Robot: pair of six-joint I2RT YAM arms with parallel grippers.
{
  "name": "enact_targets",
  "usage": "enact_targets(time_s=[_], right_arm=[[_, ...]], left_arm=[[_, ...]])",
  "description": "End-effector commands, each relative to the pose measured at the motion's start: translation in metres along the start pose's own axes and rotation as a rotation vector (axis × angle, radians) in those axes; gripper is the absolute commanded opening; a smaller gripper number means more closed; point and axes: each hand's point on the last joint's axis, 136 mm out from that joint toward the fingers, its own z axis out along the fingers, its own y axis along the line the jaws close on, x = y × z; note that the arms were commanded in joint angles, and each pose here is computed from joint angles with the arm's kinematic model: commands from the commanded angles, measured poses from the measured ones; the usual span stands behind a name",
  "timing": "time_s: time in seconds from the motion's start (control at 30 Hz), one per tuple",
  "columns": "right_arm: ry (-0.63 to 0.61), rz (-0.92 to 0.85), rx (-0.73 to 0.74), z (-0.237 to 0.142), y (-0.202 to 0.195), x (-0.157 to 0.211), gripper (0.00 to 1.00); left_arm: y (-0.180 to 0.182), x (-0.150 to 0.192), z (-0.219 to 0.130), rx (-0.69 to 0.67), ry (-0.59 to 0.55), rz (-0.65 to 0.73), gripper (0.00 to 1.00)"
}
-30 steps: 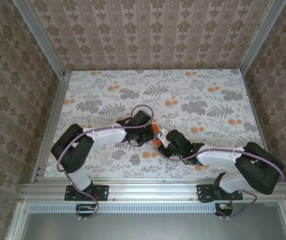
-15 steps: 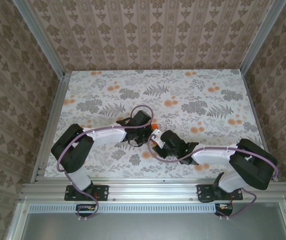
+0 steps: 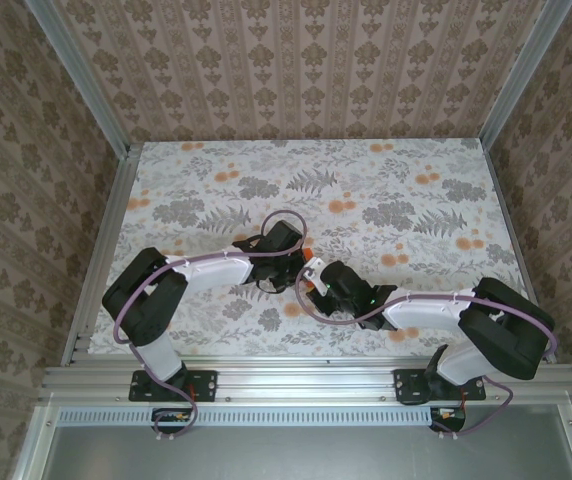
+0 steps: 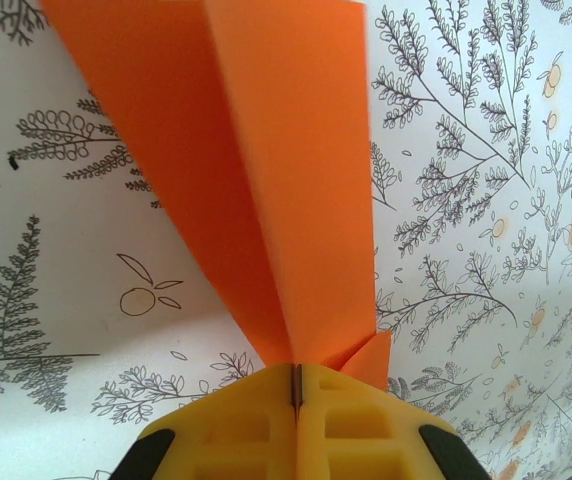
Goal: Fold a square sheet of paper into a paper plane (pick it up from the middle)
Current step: Fold the wing for the fifth time at the center of the table.
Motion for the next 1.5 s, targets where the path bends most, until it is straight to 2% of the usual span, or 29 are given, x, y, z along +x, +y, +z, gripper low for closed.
enact_targets(time_s=[0.0,0.13,0.23,0.43,0.5,0.57,0.73,0.87,1.03,1.17,1.33,1.47], right_arm=[[0.074,0.011,0.055,0.004,-0.009,0.023,0.17],[0.066,0.03,0.053,0.001,-0.009,0.02,0.06],[0.052,0.064,0.028,0.0,-0.006,0.017,0.01],[0.023,0.182,-0.056,0.001,0.0,0.014,0.0],[0.005,0.235,-0.086,0.002,0.001,0.012,0.0],[-0.015,0.285,-0.11,0.003,0.002,0.01,0.0],[-0.062,0.41,-0.153,0.002,-0.003,0.004,0.0],[-0.116,0.544,-0.208,-0.001,-0.011,-0.004,0.0],[-0.157,0.678,-0.22,-0.004,-0.024,-0.004,0.0],[-0.179,0.781,-0.222,-0.004,-0.033,0.002,0.0],[-0.196,0.802,-0.219,-0.004,-0.036,0.004,0.0],[-0.189,0.754,-0.203,-0.005,-0.037,0.008,0.0]], left_arm=[[-0.012,0.002,-0.006,0.028,0.01,0.012,0.02],[-0.012,0.002,-0.007,0.027,0.007,0.011,0.04],[-0.011,0.001,-0.009,0.022,-0.003,0.011,0.11],[-0.01,-0.004,-0.024,0.02,-0.037,0.022,0.38],[-0.009,-0.005,-0.032,0.018,-0.055,0.032,0.43],[-0.008,-0.007,-0.041,0.02,-0.079,0.035,0.52],[-0.006,-0.011,-0.062,0.021,-0.128,0.054,0.57],[-0.005,-0.01,-0.069,0.028,-0.142,0.075,0.54],[-0.009,-0.007,-0.059,0.054,-0.117,0.092,0.49],[-0.028,-0.005,-0.049,0.08,-0.089,0.128,0.5],[-0.037,-0.007,-0.036,0.064,-0.073,0.131,0.61],[-0.032,-0.015,-0.026,0.06,-0.068,0.073,0.8]])
